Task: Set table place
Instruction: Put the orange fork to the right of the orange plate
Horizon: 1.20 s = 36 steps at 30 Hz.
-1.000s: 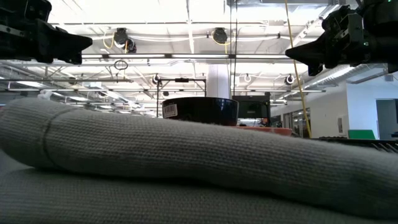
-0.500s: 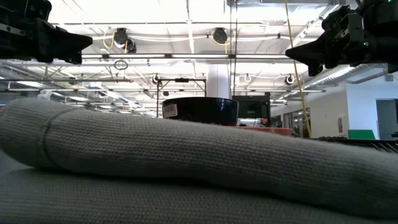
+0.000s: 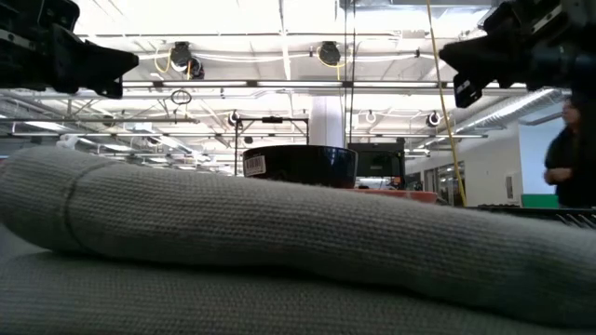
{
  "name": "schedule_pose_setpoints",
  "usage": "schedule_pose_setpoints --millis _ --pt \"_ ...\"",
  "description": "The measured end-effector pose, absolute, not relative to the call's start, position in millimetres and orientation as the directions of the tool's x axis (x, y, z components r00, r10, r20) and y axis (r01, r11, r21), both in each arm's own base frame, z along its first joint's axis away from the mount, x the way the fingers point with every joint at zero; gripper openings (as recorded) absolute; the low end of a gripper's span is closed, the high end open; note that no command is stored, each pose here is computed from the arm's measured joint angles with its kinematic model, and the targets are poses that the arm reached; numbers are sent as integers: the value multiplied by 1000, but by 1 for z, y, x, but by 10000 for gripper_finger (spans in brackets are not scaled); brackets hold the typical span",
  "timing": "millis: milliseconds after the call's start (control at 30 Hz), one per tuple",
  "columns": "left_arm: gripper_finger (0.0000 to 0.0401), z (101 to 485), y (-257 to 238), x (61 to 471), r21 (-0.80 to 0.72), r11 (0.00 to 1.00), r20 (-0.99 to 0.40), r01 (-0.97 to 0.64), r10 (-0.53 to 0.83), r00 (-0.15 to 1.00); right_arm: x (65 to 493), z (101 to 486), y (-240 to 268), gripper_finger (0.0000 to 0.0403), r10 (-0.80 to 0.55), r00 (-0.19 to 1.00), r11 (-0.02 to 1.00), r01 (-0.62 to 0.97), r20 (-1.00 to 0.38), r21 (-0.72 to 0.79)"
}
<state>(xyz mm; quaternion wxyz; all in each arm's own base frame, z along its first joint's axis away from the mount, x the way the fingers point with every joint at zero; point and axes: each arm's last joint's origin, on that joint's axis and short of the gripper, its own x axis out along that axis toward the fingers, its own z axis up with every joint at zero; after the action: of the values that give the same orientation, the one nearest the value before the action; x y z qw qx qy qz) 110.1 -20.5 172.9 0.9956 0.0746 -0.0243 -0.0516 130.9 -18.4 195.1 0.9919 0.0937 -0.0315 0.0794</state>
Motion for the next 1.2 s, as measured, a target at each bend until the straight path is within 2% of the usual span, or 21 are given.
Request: schedule_pose_setpoints --millis 233,333,433,733,867,1033,1200 --pt "33 173 -20 110 150 984 41 99 -106 994 138 212 -5 131 255 963 951 -265 84 160" --pt "33 173 -20 110 150 984 41 97 -105 994 144 219 2 163 293 956 944 -292 16 157" --pt "33 173 -20 110 150 984 41 95 -102 994 150 223 9 182 274 960 955 -265 -57 134" --pt "33 173 -20 110 150 984 41 91 -98 994 165 241 31 192 361 910 931 -338 -202 141" --pt "33 173 -20 110 151 984 40 91 -98 994 170 243 43 192 342 891 939 -316 -298 132" --pt "33 173 -20 110 151 984 40 90 -97 994 172 237 57 192 306 848 952 -273 -433 138" --pt "33 173 -20 110 150 985 40 90 -97 994 168 223 71 192 343 751 939 -279 -565 201"
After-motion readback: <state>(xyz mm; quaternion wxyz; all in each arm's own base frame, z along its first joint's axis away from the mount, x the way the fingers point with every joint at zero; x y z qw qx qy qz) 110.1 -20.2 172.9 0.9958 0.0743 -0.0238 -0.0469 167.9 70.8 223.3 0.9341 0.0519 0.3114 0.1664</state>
